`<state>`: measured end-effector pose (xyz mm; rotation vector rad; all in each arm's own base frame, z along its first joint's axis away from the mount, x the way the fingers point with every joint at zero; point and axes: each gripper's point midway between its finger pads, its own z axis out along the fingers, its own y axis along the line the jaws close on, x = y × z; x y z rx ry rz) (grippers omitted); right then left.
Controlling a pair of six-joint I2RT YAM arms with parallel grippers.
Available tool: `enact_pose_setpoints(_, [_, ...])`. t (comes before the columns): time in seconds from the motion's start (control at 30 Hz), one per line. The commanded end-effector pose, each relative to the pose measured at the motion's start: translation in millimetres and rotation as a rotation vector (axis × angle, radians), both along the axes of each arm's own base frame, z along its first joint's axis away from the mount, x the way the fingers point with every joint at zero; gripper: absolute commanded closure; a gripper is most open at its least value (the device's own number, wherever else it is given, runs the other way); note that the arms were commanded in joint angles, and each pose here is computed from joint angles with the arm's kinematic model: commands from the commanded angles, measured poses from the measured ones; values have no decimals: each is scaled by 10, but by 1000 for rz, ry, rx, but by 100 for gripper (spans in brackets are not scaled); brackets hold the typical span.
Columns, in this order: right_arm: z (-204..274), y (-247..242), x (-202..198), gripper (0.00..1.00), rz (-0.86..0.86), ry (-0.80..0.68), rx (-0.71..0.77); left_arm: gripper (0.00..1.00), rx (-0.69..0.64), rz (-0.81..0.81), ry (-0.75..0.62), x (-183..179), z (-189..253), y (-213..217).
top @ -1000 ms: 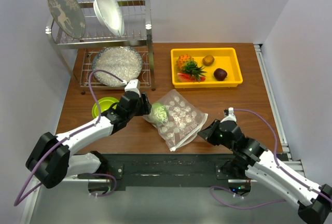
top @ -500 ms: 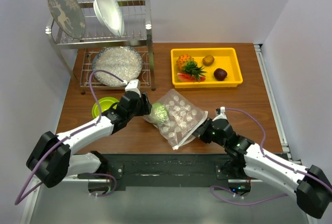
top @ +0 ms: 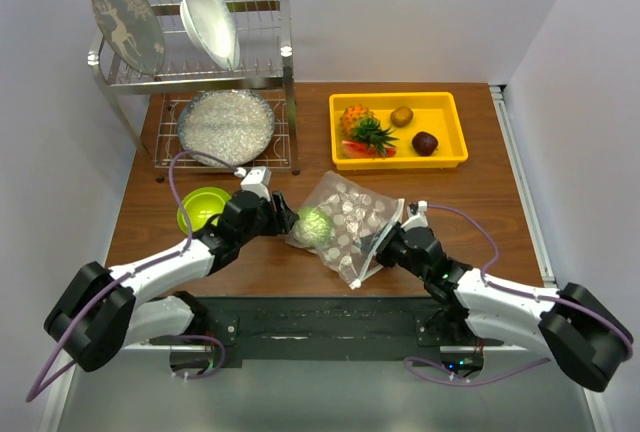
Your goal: Open the zip-top bag and remove the fake food
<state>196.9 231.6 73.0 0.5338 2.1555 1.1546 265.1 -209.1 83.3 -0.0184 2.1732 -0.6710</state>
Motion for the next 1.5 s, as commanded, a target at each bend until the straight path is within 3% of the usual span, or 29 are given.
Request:
enact_pose_setpoints(0.0, [174,132,115,79,8,-77,67,43,-118,-26,-67,-28,244,-88])
enact_pose_setpoints(0.4, [-56,95,132,78,4,-24,20,41,-133,-59,-147,-294,262,91])
enact_pose_setpoints(0.6, [-65,100,147,78,19,-10,-3,50,-113,-91,-183,-266,147,66])
enact_pose_setpoints(0.9, [-107,160,211,78,51,2,-4,52,-147,-164,-222,-232,170,-102])
enact_pose_setpoints(1.07, [-77,207,263,78,63,-8,-1,69,-107,-175,-209,-147,119,-146])
enact_pose_setpoints(1.1, [-67,206,286,78,59,-9,0,81,-108,-176,-210,-144,133,-152])
enact_pose_setpoints(1.2, [-118,175,309,78,44,5,-21,96,-115,-186,-223,-133,263,-177])
enact_pose_setpoints(1.27, [-175,123,321,79,29,17,-35,100,-118,-201,-235,-138,425,-196])
enact_pose_setpoints(1.47, [-420,-139,346,81,-37,85,-69,100,-73,-184,-223,-119,737,-137])
